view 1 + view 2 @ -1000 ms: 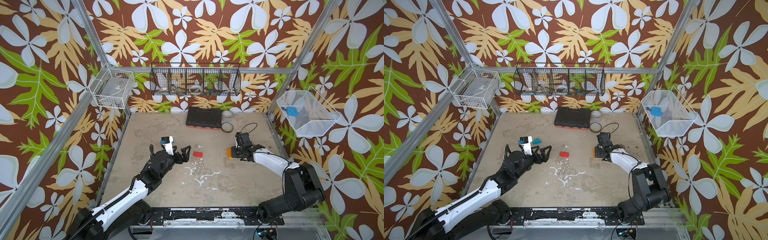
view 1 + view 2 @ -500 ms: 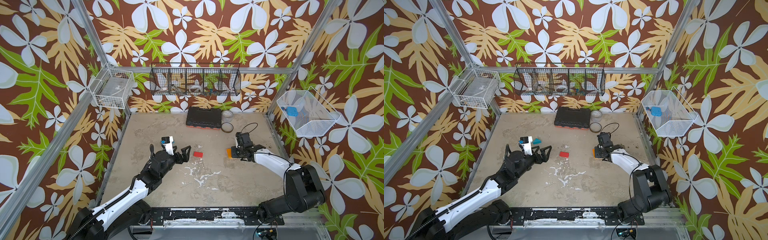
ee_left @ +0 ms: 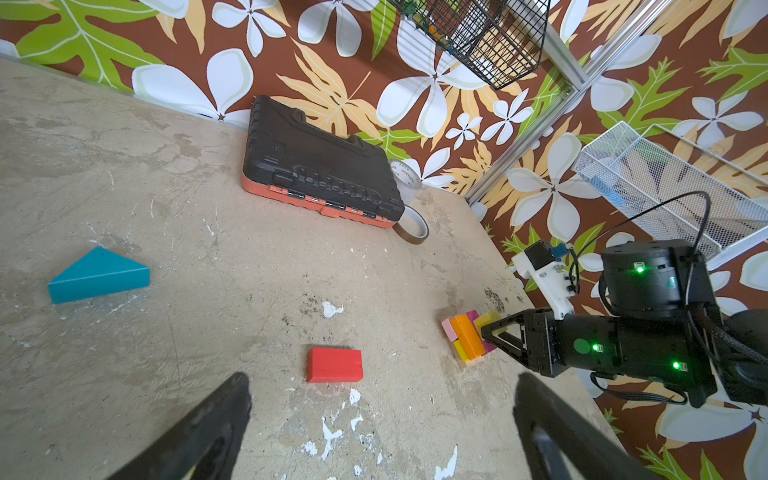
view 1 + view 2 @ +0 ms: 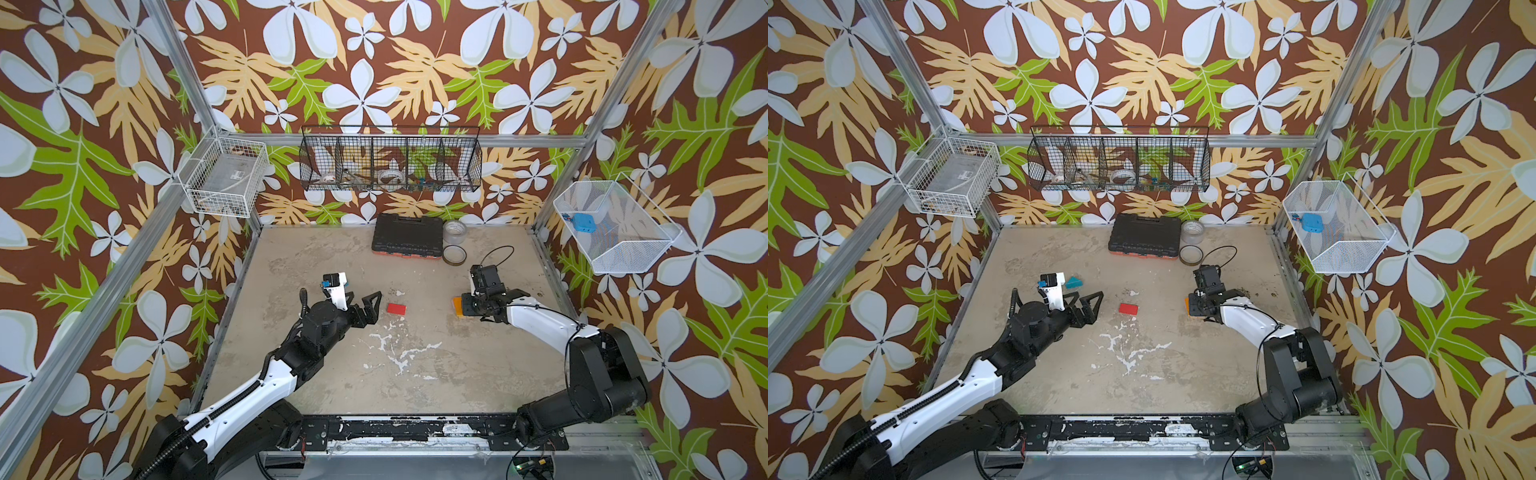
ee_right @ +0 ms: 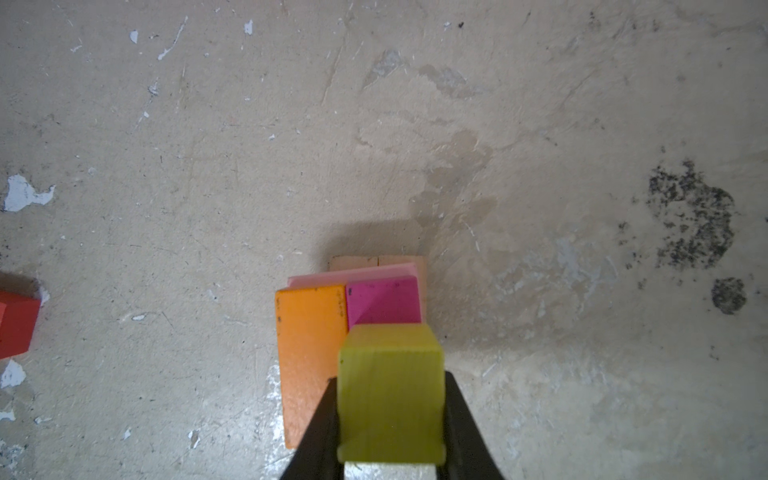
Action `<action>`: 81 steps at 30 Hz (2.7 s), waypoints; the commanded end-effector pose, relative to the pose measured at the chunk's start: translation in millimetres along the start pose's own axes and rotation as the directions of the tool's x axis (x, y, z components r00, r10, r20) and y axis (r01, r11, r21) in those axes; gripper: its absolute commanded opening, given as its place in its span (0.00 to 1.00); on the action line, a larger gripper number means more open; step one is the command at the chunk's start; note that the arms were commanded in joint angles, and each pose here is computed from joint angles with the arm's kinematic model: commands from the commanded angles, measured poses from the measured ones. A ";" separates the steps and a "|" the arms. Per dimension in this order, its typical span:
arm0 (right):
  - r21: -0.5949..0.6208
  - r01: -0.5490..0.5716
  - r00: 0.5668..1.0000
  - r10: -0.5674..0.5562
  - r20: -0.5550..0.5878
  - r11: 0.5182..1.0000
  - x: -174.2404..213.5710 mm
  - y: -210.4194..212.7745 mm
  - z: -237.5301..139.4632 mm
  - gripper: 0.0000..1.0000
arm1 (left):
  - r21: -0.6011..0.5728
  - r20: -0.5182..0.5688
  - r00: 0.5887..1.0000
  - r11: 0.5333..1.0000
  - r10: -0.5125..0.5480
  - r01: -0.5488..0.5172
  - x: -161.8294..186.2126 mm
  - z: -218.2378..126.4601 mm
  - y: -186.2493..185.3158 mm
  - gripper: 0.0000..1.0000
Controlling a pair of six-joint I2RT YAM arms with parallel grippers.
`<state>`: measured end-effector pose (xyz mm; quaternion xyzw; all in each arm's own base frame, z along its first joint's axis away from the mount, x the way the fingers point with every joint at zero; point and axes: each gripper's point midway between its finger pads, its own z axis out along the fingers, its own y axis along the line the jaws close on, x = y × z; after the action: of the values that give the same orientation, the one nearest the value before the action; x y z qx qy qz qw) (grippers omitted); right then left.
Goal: Build the wood block tower
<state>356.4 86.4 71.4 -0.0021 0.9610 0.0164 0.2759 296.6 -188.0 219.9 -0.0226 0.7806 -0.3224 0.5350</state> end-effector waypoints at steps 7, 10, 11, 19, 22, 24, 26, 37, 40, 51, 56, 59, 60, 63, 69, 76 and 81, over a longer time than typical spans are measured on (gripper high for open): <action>0.001 0.005 1.000 -0.005 -0.021 1.000 3.9 0.1 2.1 0.31 | 0.024 0.024 1.000 1.000 -0.009 0.008 -8.4 -0.7 -6.6 1.00; 0.002 0.003 1.000 -0.003 -0.020 1.000 3.0 -0.1 2.1 0.37 | 0.025 0.024 1.000 1.000 -0.009 0.008 -8.5 -0.8 -6.9 1.00; 0.004 0.002 1.000 -0.002 -0.021 1.000 3.3 -0.4 2.4 0.40 | 0.024 0.025 1.000 1.000 -0.009 0.009 -8.7 -0.8 -6.7 1.00; 0.023 -0.005 1.000 0.005 -0.004 1.000 -1.1 -3.4 0.3 0.51 | 0.026 0.024 1.000 1.000 -0.009 0.008 -8.5 -0.9 -7.1 1.00; 0.017 -0.010 1.000 0.010 0.019 1.000 -5.5 -2.6 -2.4 0.52 | 0.028 0.023 1.000 1.000 -0.010 0.009 -8.4 -0.9 -7.4 1.00; 0.009 -0.012 0.999 0.012 0.033 1.000 -8.2 -1.2 -3.8 0.52 | 0.027 0.021 1.000 1.000 -0.010 0.010 -7.8 -0.3 -7.1 1.00; 0.006 -0.014 0.999 0.014 0.046 1.000 -10.5 -1.0 -5.3 0.52 | 0.028 0.020 1.000 1.000 -0.010 0.010 -7.5 -0.3 -7.2 1.00; 0.001 -0.007 0.998 0.007 0.061 1.000 -16.3 0.9 -4.7 0.48 | 0.033 0.016 1.000 0.999 -0.015 0.014 -6.3 0.8 -7.8 1.00; 0.001 -0.004 0.999 0.004 0.054 1.000 -15.5 1.2 -2.8 0.41 | 0.035 0.014 1.000 0.999 -0.015 0.014 -6.1 1.4 -8.5 1.00; 0.006 -0.003 0.999 0.003 0.046 1.000 -13.0 0.0 -2.6 0.27 | 0.035 0.014 1.000 0.999 -0.015 0.015 -6.3 1.0 -8.5 1.00; 0.009 -0.003 0.999 0.003 0.041 1.000 -11.6 -0.5 -1.6 0.27 | 0.037 0.016 1.000 0.999 -0.015 0.014 -6.7 0.2 -8.7 1.00; 0.013 -0.002 0.999 0.002 0.039 1.000 -11.2 -1.1 -1.1 0.27 | 0.037 0.019 1.000 0.999 -0.015 0.015 -7.6 -0.1 -9.0 1.00; 0.017 -0.002 0.999 0.002 0.038 1.000 -10.8 -1.7 -0.9 0.28 | 0.037 0.019 1.000 0.999 -0.016 0.015 -7.5 0.0 -8.9 1.00; 0.020 -0.003 0.999 0.002 0.037 1.000 -10.8 -2.1 -0.6 0.29 | 0.036 0.017 1.000 0.999 -0.015 0.014 -7.0 0.2 -8.6 1.00; 0.023 -0.006 0.999 0.005 0.037 1.000 -10.6 -3.0 -1.4 0.43 | 0.035 0.016 1.000 0.999 -0.015 0.014 -7.0 0.0 -8.5 1.00; 0.010 -0.024 0.995 0.023 0.096 1.000 -18.3 -3.9 -21.3 0.57 | -0.042 0.035 0.999 0.999 -0.032 0.033 -8.2 0.1 6.1 1.00; -0.013 -0.044 0.982 0.046 0.181 0.999 -27.1 -5.6 -51.6 0.65 | -0.317 0.102 0.993 0.945 -0.056 0.086 -12.5 -9.0 56.3 1.00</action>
<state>354.6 82.0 117.8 0.0110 0.9380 0.0264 0.3455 305.7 -166.0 212.2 -0.0848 0.7911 -0.2779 0.5382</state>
